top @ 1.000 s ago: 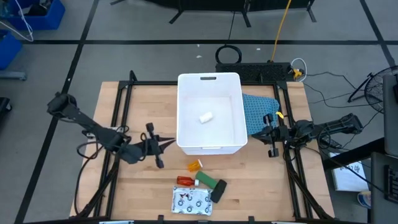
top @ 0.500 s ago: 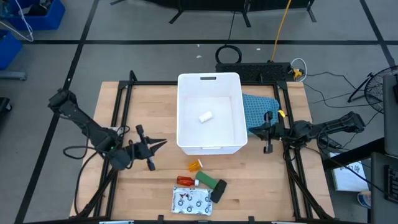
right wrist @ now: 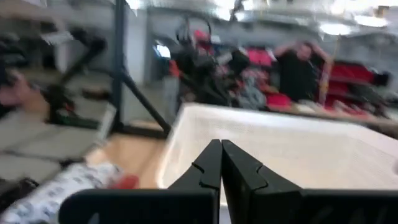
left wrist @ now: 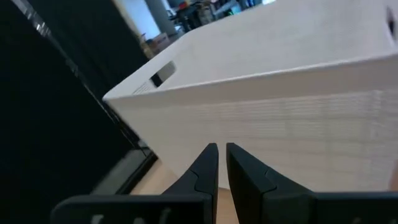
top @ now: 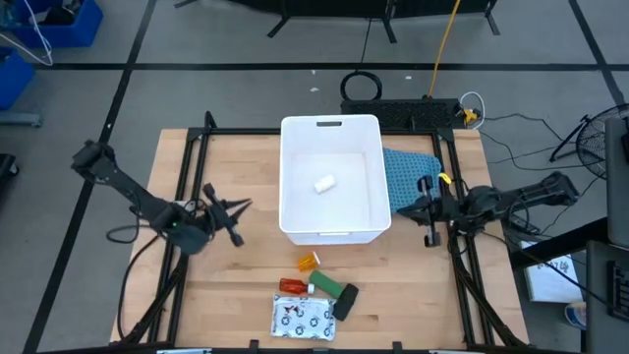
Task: Pick & place medical supplies in basket/bin
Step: Adjust the white bin on the table
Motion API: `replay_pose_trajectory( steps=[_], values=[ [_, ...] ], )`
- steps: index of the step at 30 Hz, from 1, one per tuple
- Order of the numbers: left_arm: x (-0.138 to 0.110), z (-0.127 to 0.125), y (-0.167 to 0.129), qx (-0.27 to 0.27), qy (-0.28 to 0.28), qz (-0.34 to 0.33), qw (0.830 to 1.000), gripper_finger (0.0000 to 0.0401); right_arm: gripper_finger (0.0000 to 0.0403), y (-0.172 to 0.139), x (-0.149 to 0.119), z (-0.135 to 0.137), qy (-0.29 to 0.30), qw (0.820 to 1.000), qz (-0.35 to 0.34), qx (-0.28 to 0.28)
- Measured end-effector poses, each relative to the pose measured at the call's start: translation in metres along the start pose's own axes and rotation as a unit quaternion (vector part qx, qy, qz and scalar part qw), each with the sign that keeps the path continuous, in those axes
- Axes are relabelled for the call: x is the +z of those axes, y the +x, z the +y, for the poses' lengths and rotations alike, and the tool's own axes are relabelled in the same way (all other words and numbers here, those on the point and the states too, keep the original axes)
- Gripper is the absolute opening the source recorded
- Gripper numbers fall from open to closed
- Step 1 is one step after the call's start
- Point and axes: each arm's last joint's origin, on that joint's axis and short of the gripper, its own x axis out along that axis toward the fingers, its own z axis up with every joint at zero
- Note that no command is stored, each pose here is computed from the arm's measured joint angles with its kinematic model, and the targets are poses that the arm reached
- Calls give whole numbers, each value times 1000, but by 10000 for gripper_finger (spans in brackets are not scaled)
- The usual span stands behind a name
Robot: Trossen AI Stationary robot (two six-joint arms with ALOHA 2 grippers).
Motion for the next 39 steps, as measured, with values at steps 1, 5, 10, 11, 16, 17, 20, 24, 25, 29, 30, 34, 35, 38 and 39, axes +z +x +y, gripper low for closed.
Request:
replay_pose_trajectory(
  steps=[1,5,10,11,16,17,20,24,25,29,30,34,35,38,39],
  values=[
    [-3,5,0,3,-15,-2,1000,35,0,2,5,-1,-5,1000,18,-15],
    [-20,20,0,5,-61,-1,998,35,0,3,36,-7,7,990,110,-87],
    [-36,28,5,-11,-102,10,995,35,0,3,51,-12,68,956,243,-150],
    [-38,29,6,-16,-105,13,994,35,0,4,50,-11,80,949,263,-156],
    [-38,29,9,-35,-114,19,993,35,0,13,29,-5,119,919,340,-157],
    [-38,29,9,-35,-118,16,992,35,0,16,24,-3,120,918,348,-149],
    [-36,28,9,-39,-128,11,991,35,0,29,13,4,122,923,348,-115],
    [-36,28,9,-49,-126,11,991,35,0,41,0,9,109,921,362,-95],
    [-36,28,9,-49,-126,11,991,35,0,42,-3,10,103,918,371,-95],
    [-36,28,9,-49,-114,10,992,35,0,47,-8,12,88,916,381,-90],
    [-36,28,9,-50,-108,10,993,35,0,48,-8,12,83,917,381,-83],
    [-35,28,9,-45,-101,8,994,35,0,52,-6,14,71,926,367,-49],
    [-35,28,9,-45,-101,8,994,35,0,53,-5,15,70,927,366,-46],
    [-35,28,9,-45,-100,9,994,35,0,53,-6,15,68,927,368,-39],
    [-36,28,9,-45,-99,9,994,35,0,53,-6,15,67,927,367,-41]
  ],
)
